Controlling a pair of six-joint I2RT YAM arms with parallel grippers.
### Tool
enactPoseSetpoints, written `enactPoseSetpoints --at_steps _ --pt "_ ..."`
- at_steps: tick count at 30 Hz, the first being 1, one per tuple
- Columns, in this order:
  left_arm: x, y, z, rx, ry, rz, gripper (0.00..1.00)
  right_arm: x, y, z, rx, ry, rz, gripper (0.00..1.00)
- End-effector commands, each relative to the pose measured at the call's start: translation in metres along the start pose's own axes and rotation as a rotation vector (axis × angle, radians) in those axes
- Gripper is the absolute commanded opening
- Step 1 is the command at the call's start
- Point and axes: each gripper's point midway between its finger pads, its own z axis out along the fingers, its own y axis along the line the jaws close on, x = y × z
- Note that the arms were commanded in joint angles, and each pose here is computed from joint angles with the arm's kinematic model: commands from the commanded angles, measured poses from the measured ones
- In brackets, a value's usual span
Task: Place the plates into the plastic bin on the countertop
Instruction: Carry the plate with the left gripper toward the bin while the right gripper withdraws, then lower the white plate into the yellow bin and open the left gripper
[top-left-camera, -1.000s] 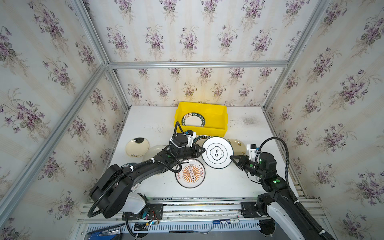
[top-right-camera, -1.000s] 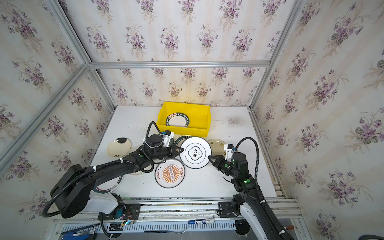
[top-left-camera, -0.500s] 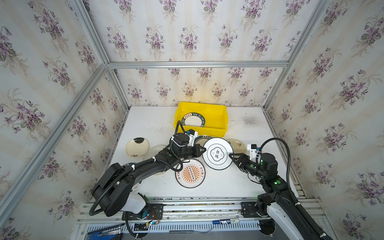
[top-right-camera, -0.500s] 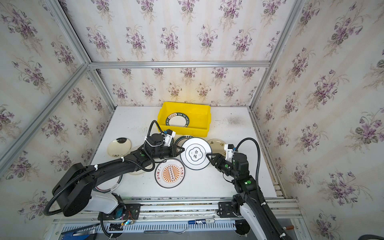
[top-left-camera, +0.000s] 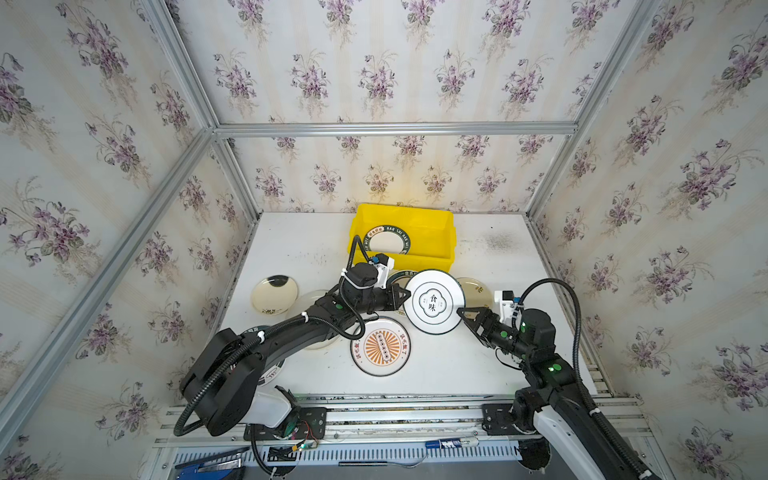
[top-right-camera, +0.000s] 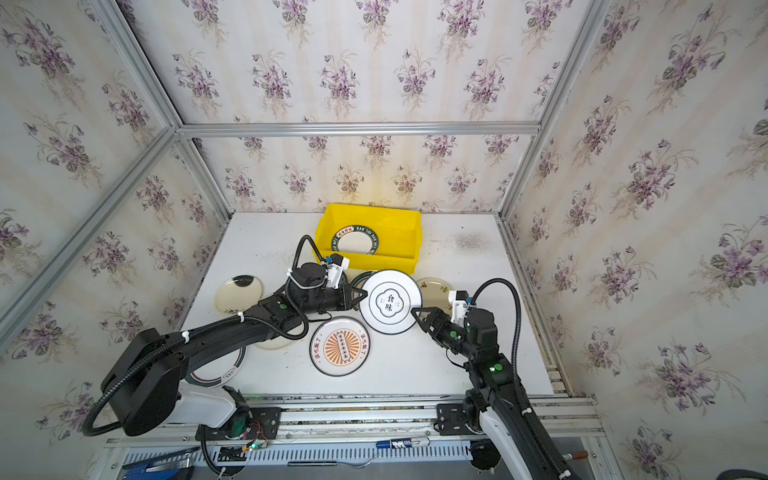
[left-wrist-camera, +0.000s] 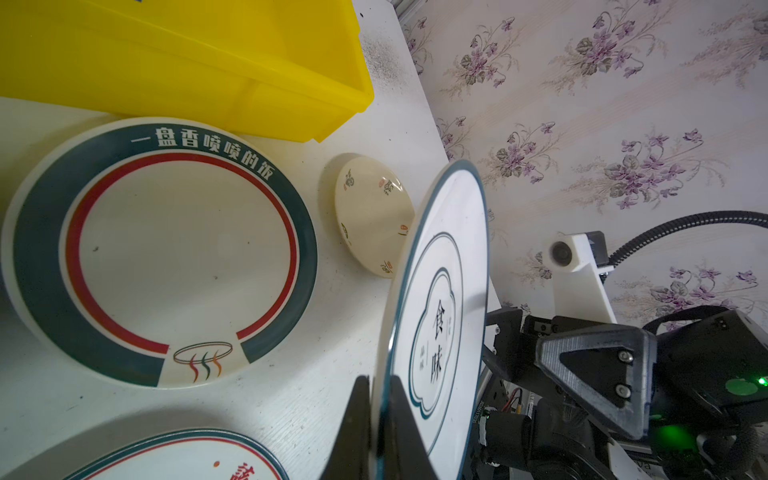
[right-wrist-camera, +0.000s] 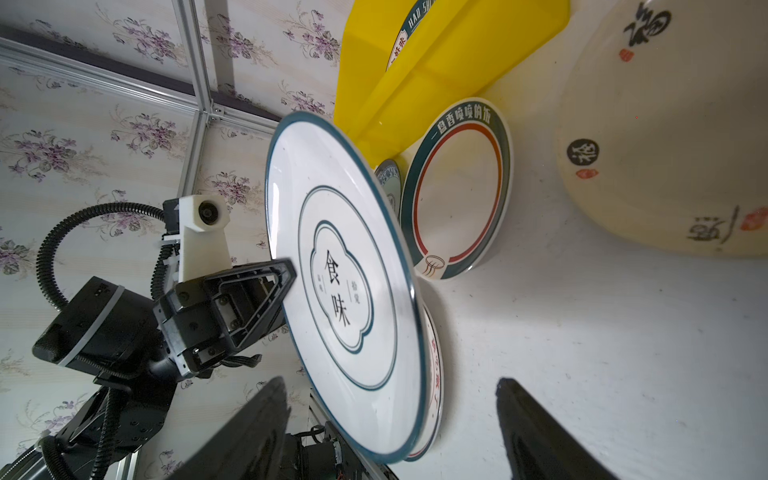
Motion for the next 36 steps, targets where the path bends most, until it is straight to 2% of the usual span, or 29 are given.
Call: enactPoseSetpoints --at_steps 1,6,13,17,25,36 --pt "-0.013 -0.009 -0.004 0.023 -0.042 0.019 0.0 -0.001 0.006 0.0 -0.026 -0.004 -0.01 0.81" --pt "-0.036 -0.009 -0.011 0.008 -0.098 0.026 0.0 0.0 0.005 -0.001 -0.031 -0.009 -0.014 0.79" --pt "-0.093 -0.006 -0.017 -0.034 -0.201 0.055 0.0 0.002 0.005 0.0 -0.043 0.004 -0.008 0.78" --pt "-0.128 -0.002 -0.019 -0.128 -0.269 0.122 0.0 0.004 0.002 -0.002 -0.023 0.011 -0.014 0.78" --pt "-0.193 0.045 -0.015 -0.331 -0.349 0.161 0.0 0.007 -0.003 -0.008 0.012 0.002 -0.038 0.78" --pt "-0.234 0.11 0.014 -0.415 -0.322 0.092 0.0 0.009 -0.011 -0.013 0.059 -0.009 -0.043 0.78"
